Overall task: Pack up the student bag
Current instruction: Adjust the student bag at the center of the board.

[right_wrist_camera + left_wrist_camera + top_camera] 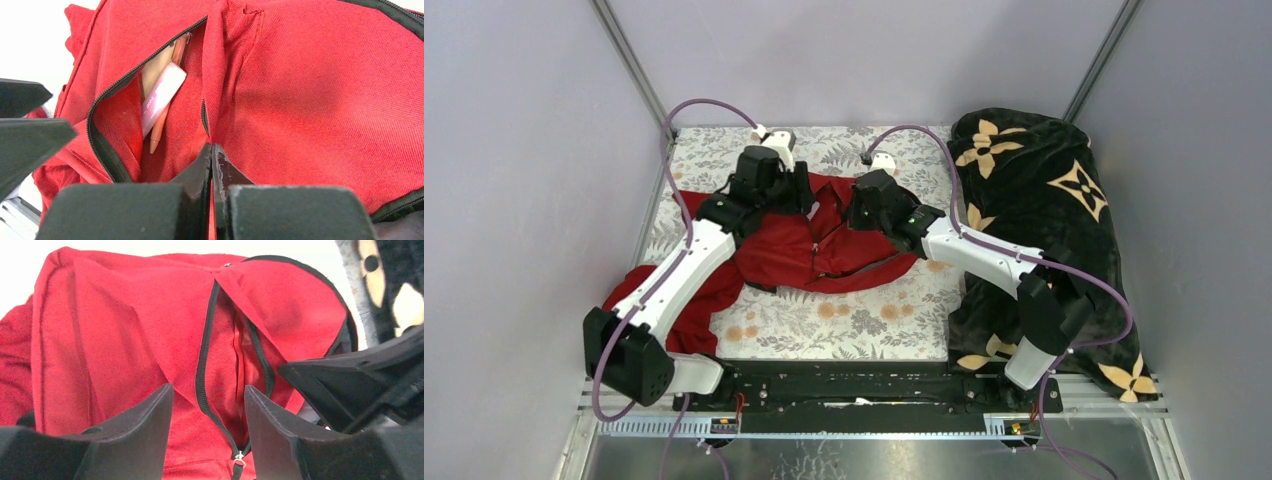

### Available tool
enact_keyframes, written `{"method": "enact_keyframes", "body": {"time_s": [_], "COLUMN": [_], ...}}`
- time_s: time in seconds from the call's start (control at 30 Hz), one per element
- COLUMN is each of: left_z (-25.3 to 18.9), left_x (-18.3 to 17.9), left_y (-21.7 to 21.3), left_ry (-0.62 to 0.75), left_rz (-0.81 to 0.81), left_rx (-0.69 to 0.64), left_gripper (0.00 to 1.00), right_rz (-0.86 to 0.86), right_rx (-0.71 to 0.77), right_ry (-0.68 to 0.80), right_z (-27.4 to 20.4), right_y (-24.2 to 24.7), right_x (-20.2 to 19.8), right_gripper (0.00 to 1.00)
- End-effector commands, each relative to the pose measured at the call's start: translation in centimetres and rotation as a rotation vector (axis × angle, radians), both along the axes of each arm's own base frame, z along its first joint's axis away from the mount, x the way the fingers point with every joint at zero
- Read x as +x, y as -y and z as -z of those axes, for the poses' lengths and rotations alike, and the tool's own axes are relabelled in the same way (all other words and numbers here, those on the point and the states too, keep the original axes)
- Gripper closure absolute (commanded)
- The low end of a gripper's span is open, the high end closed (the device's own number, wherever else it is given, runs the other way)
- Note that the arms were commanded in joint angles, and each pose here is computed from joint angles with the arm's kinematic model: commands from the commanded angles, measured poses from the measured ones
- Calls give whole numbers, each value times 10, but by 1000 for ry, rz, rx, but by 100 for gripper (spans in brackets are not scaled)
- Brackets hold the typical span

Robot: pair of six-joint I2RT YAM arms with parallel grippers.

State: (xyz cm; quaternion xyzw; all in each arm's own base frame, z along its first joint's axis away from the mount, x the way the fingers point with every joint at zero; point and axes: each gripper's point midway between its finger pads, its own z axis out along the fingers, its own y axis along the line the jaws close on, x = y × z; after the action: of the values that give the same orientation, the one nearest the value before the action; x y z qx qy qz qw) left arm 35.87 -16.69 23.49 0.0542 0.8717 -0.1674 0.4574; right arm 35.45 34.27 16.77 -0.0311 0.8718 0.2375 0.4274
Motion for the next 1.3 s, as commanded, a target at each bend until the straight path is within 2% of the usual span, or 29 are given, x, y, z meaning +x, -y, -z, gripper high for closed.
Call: {"method": "enact_keyframes", "body": {"time_s": [0.0,0.13,0.57,0.67,0.73,0.8,1.03,1.27], "left_z": [-6,2,21,24,25,28,38,67], "left_x": [19,19,32,34,36,36,39,39], "left_y": [-1,3,12,17,21,28,70,86], "left_ry": [31,14,10,9,5,-5,-42,-126], "left_rz": [-39,-14,-1,8,21,37,145,192], "left_rx": [13,17,89,81,70,52,-81,-101], "left_gripper": [39,40,57,70,82,99,100,100], "right_rz": [2,-3,-9,-6,-6,-10,-22,-27], "right_rx": [51,53,53,52,52,55,63,57], "right_ry": [45,43,35,34,32,31,23,14], "right_z": [-27,-27,-27,-26,-25,-26,-25,-20], "right_y": [-5,-7,-10,-10,-10,-11,-17,-20], "right_x": [5,5,7,7,7,7,8,9], "right_gripper": [100,100,100,100,100,100,100,100]}}
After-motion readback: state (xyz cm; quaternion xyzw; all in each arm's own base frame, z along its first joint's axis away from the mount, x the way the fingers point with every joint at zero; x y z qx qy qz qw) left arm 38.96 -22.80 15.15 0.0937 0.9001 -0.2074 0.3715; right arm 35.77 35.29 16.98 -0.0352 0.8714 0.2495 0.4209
